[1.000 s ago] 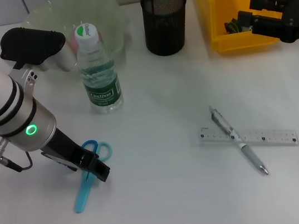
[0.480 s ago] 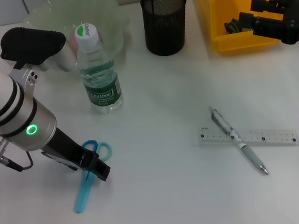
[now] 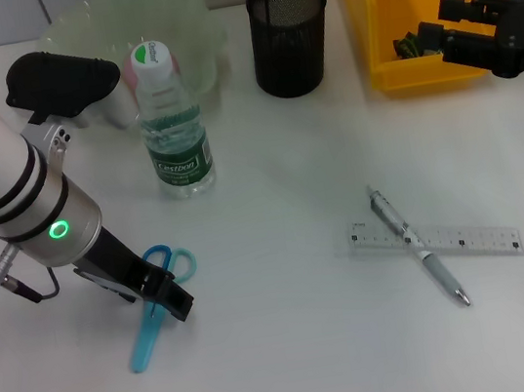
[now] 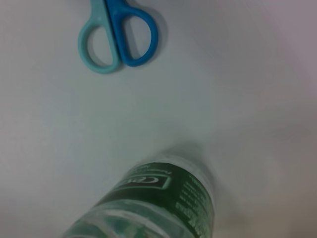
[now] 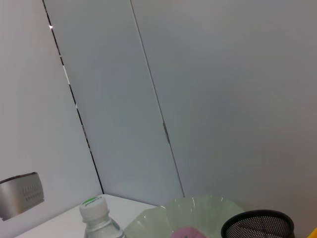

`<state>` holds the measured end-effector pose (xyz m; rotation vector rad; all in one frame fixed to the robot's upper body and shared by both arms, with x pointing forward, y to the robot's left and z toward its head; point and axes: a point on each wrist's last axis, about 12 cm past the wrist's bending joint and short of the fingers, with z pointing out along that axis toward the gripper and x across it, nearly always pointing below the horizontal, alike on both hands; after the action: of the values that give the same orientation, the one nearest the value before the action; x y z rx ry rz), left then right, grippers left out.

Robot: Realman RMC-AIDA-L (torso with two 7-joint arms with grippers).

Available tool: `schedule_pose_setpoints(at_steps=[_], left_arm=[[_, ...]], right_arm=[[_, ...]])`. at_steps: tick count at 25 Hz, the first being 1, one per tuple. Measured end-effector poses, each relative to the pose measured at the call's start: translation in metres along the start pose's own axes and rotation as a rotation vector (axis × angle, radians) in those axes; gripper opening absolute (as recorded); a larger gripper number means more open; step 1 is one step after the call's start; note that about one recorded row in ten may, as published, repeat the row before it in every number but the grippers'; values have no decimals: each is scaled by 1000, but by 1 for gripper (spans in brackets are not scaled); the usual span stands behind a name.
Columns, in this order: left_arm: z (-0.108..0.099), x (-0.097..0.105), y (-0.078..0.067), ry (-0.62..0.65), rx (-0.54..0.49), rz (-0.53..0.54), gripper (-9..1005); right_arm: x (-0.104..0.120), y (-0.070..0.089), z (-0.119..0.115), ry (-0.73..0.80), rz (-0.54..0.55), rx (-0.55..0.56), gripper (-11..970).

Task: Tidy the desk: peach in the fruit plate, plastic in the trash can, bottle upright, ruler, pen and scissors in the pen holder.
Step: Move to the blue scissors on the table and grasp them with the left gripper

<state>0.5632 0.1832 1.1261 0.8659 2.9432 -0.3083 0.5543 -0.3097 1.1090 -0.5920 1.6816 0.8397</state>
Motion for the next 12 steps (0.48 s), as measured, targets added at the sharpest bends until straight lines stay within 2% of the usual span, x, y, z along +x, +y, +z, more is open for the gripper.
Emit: schedule_pose_setpoints(at_steps=[12], left_arm=[[1, 0, -2, 9, -11, 14, 703]], right_arm=[[0, 0, 0, 0, -3, 0, 621]])
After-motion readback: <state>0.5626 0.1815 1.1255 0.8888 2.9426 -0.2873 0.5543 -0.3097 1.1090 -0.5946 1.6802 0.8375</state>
